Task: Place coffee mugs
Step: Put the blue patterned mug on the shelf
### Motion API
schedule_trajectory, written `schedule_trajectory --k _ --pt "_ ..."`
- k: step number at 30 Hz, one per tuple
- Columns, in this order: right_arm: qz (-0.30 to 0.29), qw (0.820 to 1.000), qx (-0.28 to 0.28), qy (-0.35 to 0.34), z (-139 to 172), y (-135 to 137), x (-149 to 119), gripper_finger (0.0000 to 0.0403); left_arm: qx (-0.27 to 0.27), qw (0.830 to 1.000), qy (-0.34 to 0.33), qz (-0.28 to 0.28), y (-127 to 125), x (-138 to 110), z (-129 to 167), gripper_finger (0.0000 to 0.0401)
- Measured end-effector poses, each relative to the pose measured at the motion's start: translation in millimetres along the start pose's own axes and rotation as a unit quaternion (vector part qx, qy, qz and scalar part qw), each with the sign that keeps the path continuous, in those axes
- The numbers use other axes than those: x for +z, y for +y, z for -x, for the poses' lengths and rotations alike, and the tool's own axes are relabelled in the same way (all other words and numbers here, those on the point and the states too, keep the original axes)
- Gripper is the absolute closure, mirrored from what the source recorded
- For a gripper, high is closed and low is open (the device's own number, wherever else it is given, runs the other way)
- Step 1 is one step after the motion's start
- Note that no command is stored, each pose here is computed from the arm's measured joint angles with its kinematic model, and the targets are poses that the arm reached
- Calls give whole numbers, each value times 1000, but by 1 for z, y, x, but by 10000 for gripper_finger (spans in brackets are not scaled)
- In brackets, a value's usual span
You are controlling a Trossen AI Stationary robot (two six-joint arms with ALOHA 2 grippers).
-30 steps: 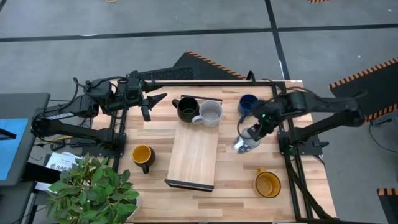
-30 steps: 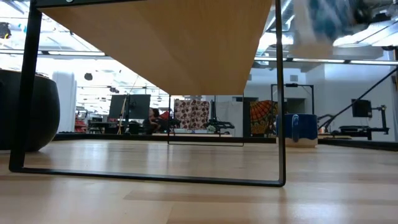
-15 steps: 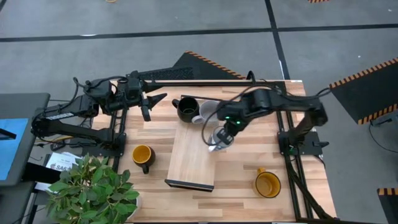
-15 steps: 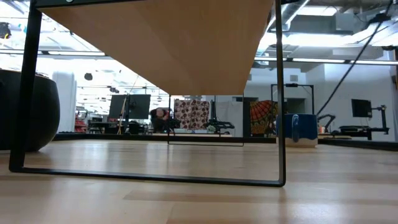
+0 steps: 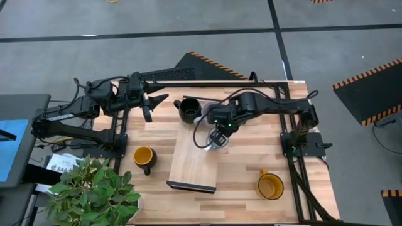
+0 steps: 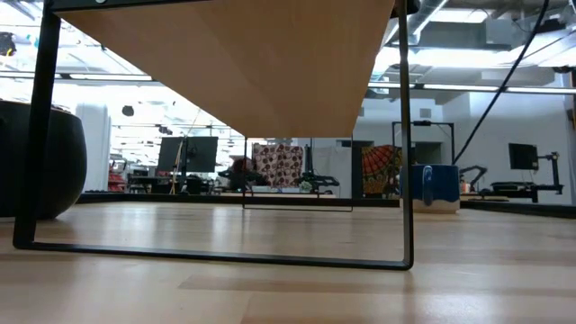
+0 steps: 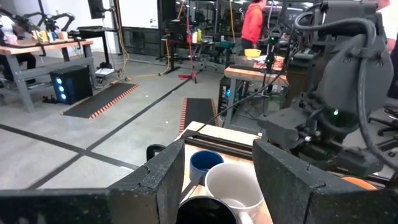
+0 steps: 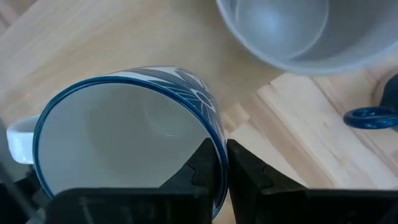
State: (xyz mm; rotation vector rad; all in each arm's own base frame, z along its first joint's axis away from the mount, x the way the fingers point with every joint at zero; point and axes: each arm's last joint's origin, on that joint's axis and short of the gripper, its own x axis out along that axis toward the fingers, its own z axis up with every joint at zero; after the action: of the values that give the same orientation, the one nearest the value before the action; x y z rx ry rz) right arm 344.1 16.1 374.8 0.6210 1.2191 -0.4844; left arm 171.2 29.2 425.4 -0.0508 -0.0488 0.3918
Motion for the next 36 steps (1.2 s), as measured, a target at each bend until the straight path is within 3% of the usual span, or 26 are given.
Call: schedule_trajectory --k 36 --pt "-14 999 10 -29 -3 -1 12 339 0 1000 0 -3 0 0 0 227"
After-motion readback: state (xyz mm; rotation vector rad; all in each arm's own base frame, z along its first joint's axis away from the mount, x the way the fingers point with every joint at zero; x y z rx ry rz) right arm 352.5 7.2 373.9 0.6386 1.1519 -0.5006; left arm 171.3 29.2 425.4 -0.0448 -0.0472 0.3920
